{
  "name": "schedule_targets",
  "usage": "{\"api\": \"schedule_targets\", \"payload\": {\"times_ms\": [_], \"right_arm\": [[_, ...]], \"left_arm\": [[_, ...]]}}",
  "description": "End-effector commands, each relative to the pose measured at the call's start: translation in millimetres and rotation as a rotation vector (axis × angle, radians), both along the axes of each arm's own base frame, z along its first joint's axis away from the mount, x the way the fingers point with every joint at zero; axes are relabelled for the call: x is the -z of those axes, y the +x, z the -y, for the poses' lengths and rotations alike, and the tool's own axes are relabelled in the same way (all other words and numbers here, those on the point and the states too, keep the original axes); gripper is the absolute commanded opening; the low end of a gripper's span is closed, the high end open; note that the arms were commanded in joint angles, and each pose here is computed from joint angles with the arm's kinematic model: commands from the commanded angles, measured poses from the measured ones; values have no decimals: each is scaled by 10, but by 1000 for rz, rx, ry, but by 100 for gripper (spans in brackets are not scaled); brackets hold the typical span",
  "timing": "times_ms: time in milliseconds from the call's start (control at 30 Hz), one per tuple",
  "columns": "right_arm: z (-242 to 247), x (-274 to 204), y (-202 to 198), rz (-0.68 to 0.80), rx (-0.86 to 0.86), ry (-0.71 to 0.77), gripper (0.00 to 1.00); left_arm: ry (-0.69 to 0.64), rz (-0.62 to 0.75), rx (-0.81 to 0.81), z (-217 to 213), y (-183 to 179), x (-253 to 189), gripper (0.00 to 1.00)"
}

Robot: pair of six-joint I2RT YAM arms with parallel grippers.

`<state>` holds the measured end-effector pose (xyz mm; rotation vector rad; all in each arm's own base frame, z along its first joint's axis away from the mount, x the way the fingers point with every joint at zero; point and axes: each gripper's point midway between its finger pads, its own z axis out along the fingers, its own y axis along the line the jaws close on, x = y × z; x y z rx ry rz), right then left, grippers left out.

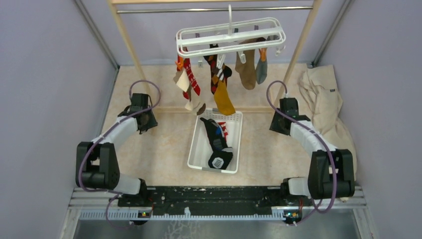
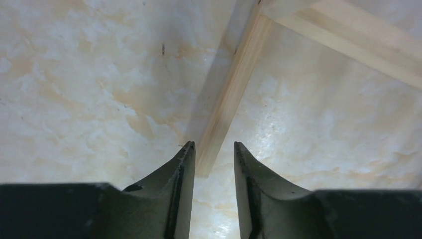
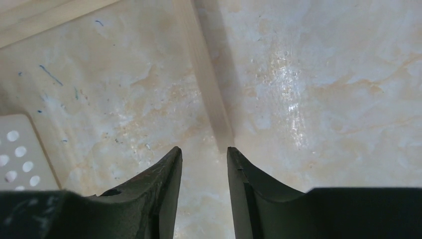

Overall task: Remove the socks clipped to the hanger
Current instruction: Move the clothesline to the center of the board, then remove the sock from the hanger.

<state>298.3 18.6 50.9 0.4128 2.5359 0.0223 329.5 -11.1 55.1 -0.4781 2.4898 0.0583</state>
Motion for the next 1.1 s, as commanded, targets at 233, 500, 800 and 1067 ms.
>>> {"api": "schedule_targets", "payload": {"times_ms": [233,500,800,1067], "right_arm": [[-381,-1174,22,373,-104,154,43],[-1193,-1982,4,637,-438,304,43],[-2021,-2559,52,820,-606,224,44],[-2383,-2544,352,831,-594,203,45]], "left_arm": [[-81,181,-31,111,88,-521,73],[-105,234,-6,290,-36,-623,98],[-57,319,35,556,-131,-995,99],[-95,382,98,794,-266,-1239,99]]}}
